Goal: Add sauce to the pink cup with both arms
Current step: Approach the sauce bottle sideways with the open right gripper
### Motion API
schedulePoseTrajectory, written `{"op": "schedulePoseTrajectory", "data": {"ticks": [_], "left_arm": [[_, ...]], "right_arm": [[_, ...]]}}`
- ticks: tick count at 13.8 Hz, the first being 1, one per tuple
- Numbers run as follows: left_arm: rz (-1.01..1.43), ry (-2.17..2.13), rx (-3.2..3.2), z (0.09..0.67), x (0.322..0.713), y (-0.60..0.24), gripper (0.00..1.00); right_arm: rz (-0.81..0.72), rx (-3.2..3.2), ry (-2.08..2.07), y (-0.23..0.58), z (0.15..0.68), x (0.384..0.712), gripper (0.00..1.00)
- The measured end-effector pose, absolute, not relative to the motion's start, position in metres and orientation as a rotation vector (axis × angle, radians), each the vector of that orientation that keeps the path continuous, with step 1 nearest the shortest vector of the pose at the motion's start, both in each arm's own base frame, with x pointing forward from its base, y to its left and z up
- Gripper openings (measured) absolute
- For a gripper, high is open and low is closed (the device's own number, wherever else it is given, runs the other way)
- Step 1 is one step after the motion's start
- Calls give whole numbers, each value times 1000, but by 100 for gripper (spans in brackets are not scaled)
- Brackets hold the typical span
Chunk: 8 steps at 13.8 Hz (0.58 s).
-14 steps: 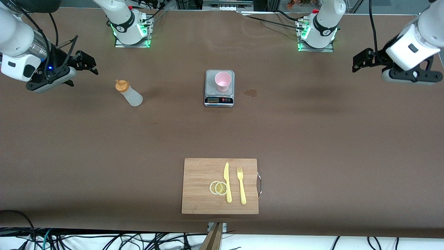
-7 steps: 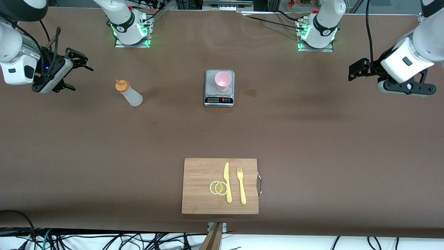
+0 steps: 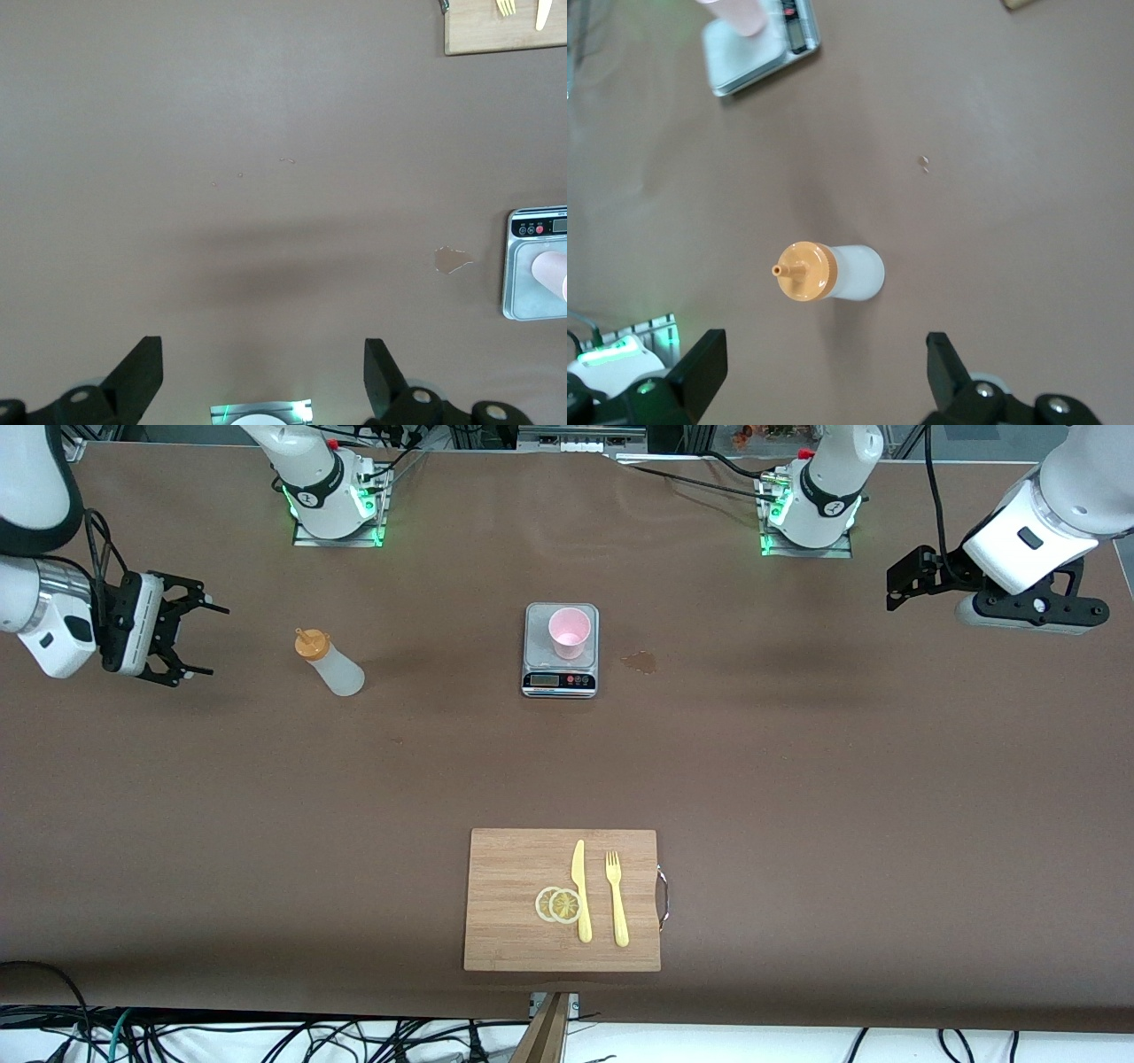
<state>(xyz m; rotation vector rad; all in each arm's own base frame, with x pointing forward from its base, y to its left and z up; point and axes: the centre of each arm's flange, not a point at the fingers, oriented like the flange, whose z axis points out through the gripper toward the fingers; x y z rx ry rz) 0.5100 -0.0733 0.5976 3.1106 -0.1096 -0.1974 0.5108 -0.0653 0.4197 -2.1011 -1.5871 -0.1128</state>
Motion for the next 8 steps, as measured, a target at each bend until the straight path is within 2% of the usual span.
{"op": "schedulePoseTrajectory", "data": {"ticks": [4, 8], "left_arm": [[-217, -109, 3106, 597, 516, -73, 100], [-239, -107, 3103, 590, 520, -72, 100]], "right_arm": [[-264, -1777, -1711, -94, 354, 504, 100], [-508, -1387, -1724, -120, 247, 484, 100]]}}
